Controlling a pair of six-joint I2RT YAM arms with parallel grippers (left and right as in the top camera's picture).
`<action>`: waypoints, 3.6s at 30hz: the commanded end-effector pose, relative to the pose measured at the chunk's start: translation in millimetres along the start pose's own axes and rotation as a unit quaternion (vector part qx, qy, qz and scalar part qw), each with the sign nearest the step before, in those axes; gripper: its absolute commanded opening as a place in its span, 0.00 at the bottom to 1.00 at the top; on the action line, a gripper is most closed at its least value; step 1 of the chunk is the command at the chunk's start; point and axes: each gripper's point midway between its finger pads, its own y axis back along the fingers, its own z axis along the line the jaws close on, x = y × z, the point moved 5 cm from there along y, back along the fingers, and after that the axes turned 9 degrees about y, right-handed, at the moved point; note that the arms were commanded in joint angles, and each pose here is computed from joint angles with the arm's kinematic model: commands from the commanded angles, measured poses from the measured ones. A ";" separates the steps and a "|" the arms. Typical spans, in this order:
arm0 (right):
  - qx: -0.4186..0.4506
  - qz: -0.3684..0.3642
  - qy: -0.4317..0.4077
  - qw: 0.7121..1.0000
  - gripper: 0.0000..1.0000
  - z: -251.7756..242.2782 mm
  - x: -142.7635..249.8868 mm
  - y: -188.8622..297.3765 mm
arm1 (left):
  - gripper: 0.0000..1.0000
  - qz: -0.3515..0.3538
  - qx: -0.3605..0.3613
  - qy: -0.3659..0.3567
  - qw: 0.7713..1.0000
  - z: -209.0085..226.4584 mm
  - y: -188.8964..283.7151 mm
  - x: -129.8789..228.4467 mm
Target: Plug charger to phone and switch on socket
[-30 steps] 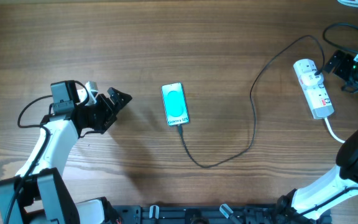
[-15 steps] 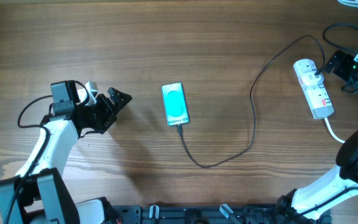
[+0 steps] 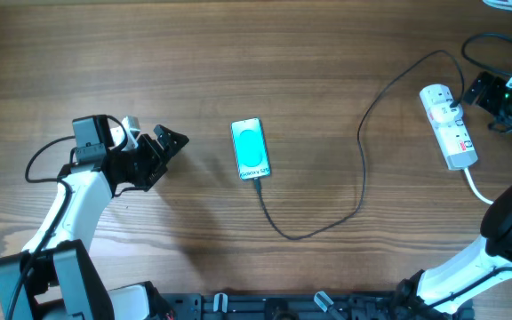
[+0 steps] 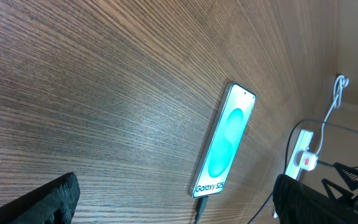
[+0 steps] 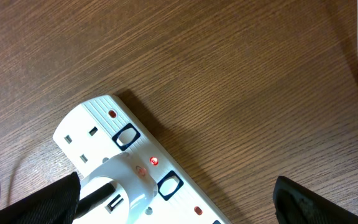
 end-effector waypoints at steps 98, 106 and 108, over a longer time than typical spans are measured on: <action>-0.006 0.001 0.006 1.000 1.00 2.9 2.2 -0.5 | 1.00 -0.186 0.044 -0.335 0.923 57.4 -8.4 86.4; -0.006 0.001 0.006 1.000 1.00 2.9 2.3 -0.6 | 1.00 -0.245 0.042 -0.343 0.906 53.1 19.7 91.2; -0.006 0.001 0.006 1.000 1.00 2.9 2.3 -0.6 | 1.00 -0.252 0.054 -0.351 0.900 47.7 22.7 92.4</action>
